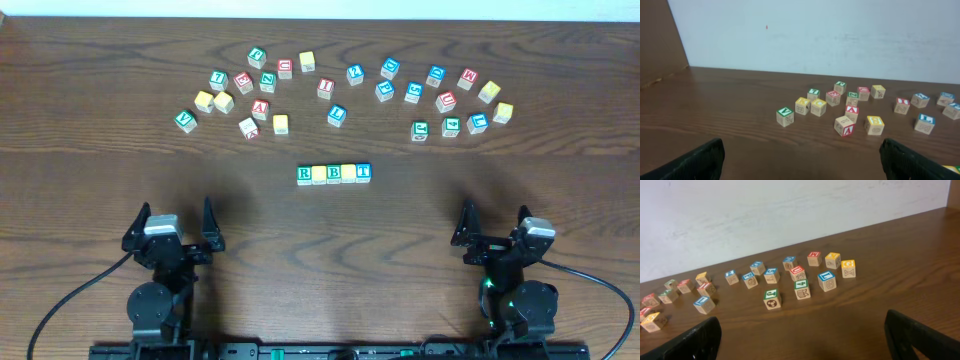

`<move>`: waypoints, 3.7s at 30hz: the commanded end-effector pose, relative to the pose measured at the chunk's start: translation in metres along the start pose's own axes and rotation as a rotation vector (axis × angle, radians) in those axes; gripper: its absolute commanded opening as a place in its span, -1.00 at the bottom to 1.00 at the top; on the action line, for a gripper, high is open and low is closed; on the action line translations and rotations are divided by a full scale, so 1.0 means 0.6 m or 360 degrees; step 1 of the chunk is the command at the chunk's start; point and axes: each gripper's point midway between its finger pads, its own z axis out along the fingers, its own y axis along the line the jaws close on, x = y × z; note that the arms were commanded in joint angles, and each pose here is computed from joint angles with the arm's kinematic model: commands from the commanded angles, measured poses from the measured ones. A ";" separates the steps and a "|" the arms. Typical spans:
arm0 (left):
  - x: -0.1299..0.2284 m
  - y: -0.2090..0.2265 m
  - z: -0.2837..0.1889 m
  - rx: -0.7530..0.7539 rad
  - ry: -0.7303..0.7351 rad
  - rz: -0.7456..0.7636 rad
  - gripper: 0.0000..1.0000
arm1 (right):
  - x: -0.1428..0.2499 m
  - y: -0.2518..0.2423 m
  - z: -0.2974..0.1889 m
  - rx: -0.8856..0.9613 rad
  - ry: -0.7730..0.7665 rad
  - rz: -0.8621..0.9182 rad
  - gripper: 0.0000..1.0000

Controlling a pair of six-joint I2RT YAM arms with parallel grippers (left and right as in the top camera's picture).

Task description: Spell out ROBOT

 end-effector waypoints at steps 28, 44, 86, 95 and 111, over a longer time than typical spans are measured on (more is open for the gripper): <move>0.064 0.007 0.005 -0.0028 0.0148 0.0068 0.95 | 0.001 -0.002 0.000 0.0002 -0.0005 -0.0019 0.99; 0.063 0.007 0.005 -0.0028 0.0147 0.0068 0.96 | 0.001 -0.002 0.000 0.0002 -0.0005 -0.0019 0.99; 0.064 0.007 0.005 -0.0028 0.0151 0.0069 0.95 | 0.001 -0.002 0.000 0.0002 -0.0005 -0.0019 0.98; 0.064 0.007 0.005 -0.0028 0.0151 0.0069 0.96 | 0.001 -0.002 0.000 0.0002 -0.0005 -0.0019 0.99; 0.064 0.007 0.005 -0.0028 0.0151 0.0069 0.95 | 0.001 -0.002 0.000 0.0002 -0.0005 -0.0019 0.99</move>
